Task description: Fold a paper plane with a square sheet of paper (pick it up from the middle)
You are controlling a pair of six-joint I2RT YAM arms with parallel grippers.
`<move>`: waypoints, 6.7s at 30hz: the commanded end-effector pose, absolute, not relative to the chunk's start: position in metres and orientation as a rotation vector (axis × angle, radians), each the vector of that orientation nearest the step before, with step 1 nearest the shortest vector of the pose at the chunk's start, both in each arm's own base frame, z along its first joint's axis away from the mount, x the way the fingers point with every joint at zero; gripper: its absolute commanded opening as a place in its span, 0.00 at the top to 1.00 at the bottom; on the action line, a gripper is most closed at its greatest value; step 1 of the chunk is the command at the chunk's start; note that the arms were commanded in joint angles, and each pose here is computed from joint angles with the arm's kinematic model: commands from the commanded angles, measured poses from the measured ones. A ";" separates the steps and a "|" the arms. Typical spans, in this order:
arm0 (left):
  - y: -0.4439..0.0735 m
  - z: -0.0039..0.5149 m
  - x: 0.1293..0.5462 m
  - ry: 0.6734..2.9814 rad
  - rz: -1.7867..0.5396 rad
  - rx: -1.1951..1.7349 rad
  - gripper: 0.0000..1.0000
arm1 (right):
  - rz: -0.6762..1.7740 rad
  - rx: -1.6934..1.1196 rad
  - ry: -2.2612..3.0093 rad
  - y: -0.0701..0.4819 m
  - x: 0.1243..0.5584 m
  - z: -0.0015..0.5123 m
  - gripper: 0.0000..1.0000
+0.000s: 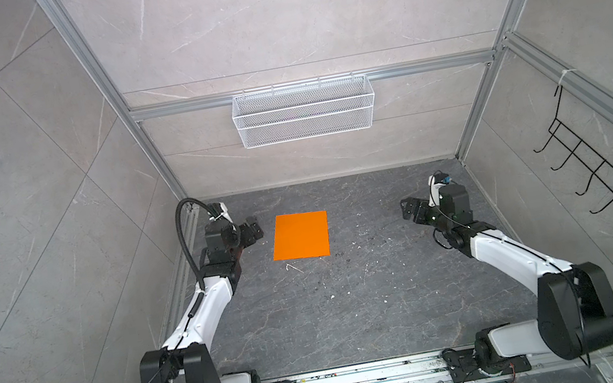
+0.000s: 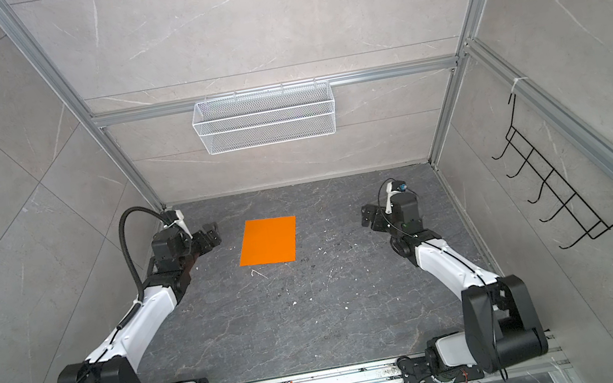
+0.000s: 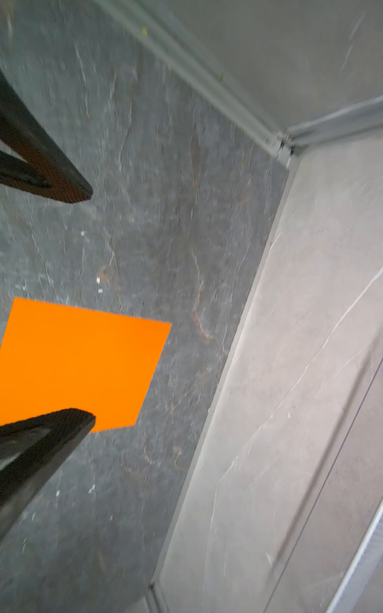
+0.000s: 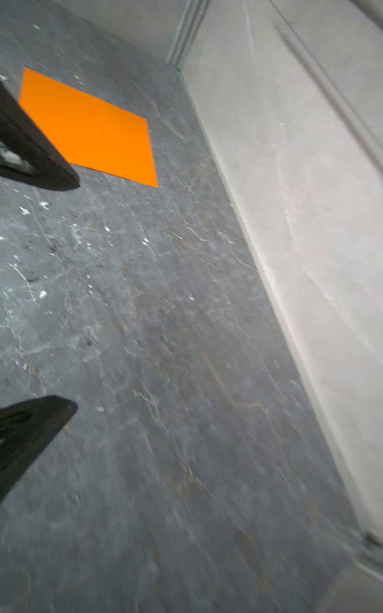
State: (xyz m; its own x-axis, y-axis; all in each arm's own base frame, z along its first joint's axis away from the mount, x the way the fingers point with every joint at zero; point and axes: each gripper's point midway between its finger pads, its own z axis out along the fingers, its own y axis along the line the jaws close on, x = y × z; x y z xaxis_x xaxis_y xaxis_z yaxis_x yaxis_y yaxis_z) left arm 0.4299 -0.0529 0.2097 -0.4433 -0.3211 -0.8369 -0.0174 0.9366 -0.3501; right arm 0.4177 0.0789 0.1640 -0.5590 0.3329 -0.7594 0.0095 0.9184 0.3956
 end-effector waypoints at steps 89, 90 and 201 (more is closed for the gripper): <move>-0.293 0.061 0.347 2.820 -1.134 -0.285 0.06 | 0.739 -0.098 2.828 0.249 0.351 0.034 0.39; -0.293 0.060 0.347 2.824 -1.135 -0.287 0.06 | 0.731 -0.095 2.835 0.247 0.351 0.031 0.39; -0.302 0.116 0.354 2.439 -1.650 0.001 0.69 | 1.661 -0.157 2.317 0.263 0.352 0.118 0.86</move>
